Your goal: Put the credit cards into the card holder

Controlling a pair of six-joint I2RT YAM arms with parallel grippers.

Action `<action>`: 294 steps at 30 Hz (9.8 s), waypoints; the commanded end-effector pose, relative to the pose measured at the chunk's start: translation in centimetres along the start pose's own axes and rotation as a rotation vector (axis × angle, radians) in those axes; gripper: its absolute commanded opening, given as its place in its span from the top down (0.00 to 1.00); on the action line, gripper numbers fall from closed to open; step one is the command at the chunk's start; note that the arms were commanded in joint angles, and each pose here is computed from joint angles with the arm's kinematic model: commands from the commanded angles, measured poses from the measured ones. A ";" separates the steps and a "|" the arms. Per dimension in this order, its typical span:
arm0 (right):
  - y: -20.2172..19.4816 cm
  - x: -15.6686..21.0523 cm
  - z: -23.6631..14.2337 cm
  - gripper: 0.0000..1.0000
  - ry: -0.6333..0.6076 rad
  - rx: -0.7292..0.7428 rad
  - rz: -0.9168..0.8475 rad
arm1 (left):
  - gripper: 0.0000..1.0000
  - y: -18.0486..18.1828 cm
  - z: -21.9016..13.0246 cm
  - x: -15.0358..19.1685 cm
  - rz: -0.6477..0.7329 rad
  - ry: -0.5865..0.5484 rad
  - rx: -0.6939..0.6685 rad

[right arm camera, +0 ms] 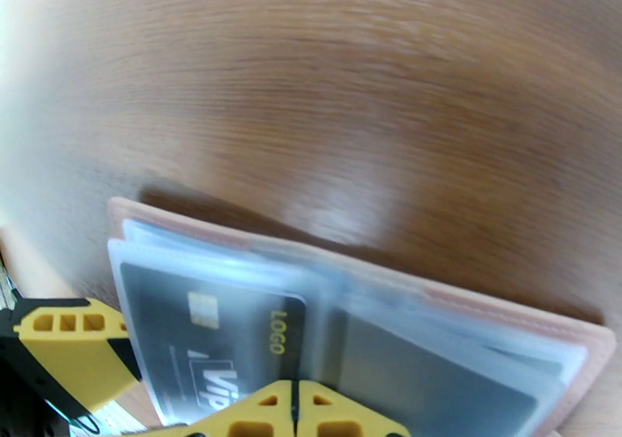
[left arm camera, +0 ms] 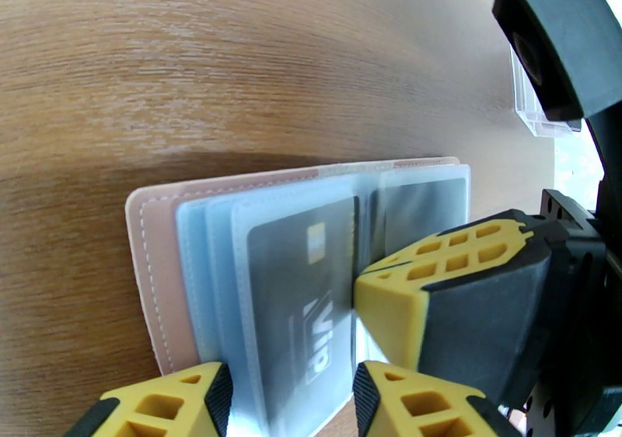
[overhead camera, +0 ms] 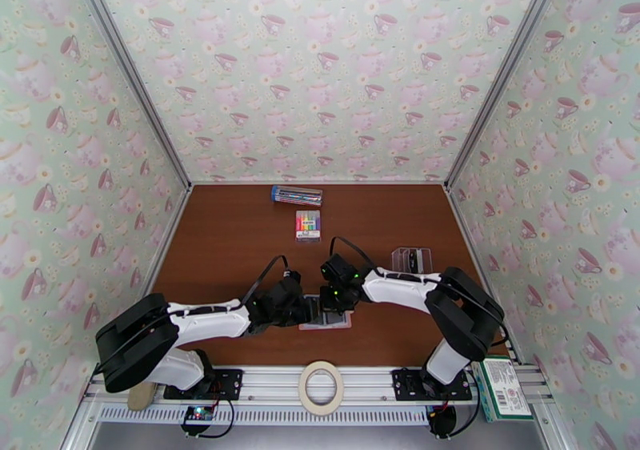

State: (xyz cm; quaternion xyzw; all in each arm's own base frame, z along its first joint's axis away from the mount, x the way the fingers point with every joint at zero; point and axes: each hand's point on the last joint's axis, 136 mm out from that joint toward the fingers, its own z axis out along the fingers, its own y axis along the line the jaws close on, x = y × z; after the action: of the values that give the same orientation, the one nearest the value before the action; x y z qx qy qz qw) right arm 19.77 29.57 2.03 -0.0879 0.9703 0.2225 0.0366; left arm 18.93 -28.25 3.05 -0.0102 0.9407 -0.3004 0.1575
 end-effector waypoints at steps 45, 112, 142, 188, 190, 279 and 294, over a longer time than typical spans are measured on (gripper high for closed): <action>-0.6 0.2 0.2 1.00 0.001 0.086 -0.035 | 0.50 1.2 0.4 0.6 0.003 0.025 -0.057; 0.4 -0.6 -2.6 0.91 -0.072 0.057 -0.043 | 0.63 -7.9 -2.1 -0.7 0.173 -0.015 0.129; -7.7 -2.3 -9.7 0.87 -0.199 0.359 -0.026 | 0.61 -10.4 -2.1 -0.3 0.244 0.002 0.167; -21.0 -7.9 -23.3 0.52 -0.397 0.689 0.237 | 0.57 -4.2 -7.8 -2.7 0.154 -0.211 0.102; -22.4 -8.0 -22.7 0.51 -0.366 0.699 0.267 | 0.57 -4.3 -7.9 -2.7 0.155 -0.209 0.103; -25.9 -7.9 -22.7 1.00 -0.342 0.663 0.418 | 0.55 -4.6 -7.3 -2.7 0.152 -0.193 0.108; -17.5 -8.4 -23.4 1.00 -0.506 0.259 0.295 | 0.55 -5.1 -7.2 -3.1 0.171 -0.190 0.104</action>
State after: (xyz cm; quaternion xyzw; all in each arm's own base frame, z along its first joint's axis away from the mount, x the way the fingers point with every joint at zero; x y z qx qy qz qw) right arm 30.71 2.03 15.72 0.1391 0.9598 0.0369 0.2409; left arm 18.68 -27.89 11.77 0.0489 0.9033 -0.3352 0.2631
